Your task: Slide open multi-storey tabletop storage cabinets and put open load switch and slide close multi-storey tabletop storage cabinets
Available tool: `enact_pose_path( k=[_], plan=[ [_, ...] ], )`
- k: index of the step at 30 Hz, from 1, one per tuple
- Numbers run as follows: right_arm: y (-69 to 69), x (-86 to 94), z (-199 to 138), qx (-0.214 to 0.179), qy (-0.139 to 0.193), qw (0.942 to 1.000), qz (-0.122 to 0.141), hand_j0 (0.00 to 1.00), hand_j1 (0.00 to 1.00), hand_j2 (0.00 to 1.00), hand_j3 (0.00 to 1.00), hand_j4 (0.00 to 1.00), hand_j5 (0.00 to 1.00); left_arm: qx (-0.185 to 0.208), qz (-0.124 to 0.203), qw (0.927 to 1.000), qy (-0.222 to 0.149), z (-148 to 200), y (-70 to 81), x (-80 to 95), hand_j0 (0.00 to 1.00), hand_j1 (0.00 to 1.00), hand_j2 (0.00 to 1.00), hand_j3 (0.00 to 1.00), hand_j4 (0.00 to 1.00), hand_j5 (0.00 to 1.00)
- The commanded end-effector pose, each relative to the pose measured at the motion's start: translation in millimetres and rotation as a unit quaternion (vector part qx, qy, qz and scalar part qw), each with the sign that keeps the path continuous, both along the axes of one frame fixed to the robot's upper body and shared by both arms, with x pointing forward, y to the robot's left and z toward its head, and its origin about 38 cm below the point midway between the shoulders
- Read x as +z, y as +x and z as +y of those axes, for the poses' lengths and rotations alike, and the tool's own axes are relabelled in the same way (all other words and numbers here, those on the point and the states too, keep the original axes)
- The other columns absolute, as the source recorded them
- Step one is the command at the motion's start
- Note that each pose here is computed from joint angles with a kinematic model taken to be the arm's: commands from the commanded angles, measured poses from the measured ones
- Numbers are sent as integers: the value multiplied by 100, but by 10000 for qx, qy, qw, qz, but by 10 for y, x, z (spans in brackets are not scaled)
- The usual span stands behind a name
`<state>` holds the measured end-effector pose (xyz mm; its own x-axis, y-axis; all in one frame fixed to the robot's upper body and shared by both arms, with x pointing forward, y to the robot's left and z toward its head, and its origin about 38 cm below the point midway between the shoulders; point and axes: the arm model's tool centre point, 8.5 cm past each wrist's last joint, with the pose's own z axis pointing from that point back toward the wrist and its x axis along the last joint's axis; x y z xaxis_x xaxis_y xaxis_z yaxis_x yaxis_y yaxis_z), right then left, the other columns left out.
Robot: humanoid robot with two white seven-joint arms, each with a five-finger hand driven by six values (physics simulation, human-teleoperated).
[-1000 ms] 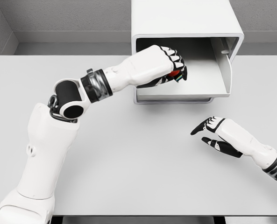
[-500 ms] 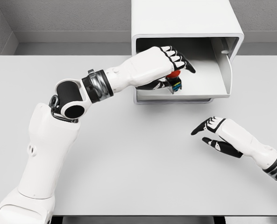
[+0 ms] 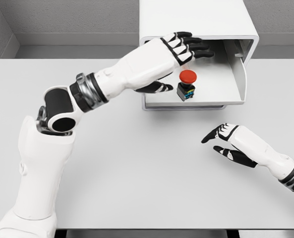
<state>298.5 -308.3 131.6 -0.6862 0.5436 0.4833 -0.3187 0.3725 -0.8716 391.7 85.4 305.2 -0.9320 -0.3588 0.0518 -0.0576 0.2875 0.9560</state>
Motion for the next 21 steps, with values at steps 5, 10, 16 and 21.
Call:
enact_pose_path(
  k=[5, 10, 16, 21],
  plan=[
    [-24, 81, 80, 147, 3, 9998, -124, 60, 60, 60, 60, 60, 60, 180, 381, 9968, -684, 928, -52, -31, 100, 100, 100, 100, 100, 100],
    [12, 169, 110, 233, -69, 9993, -281, 60, 60, 60, 60, 60, 60, 1355, 990, 9812, -950, 2092, -300, -455, 100, 100, 100, 100, 100, 100],
    [141, 347, 134, 280, -112, 9978, -587, 60, 60, 60, 60, 60, 60, 2245, 1843, 9502, -1131, 2683, -372, -1064, 100, 100, 100, 100, 100, 100],
    [194, 419, 166, 304, -94, 9969, -724, 60, 60, 60, 60, 60, 60, 2396, 1876, 9463, -1091, 2761, -368, -1102, 100, 100, 100, 100, 100, 100]
  ],
)
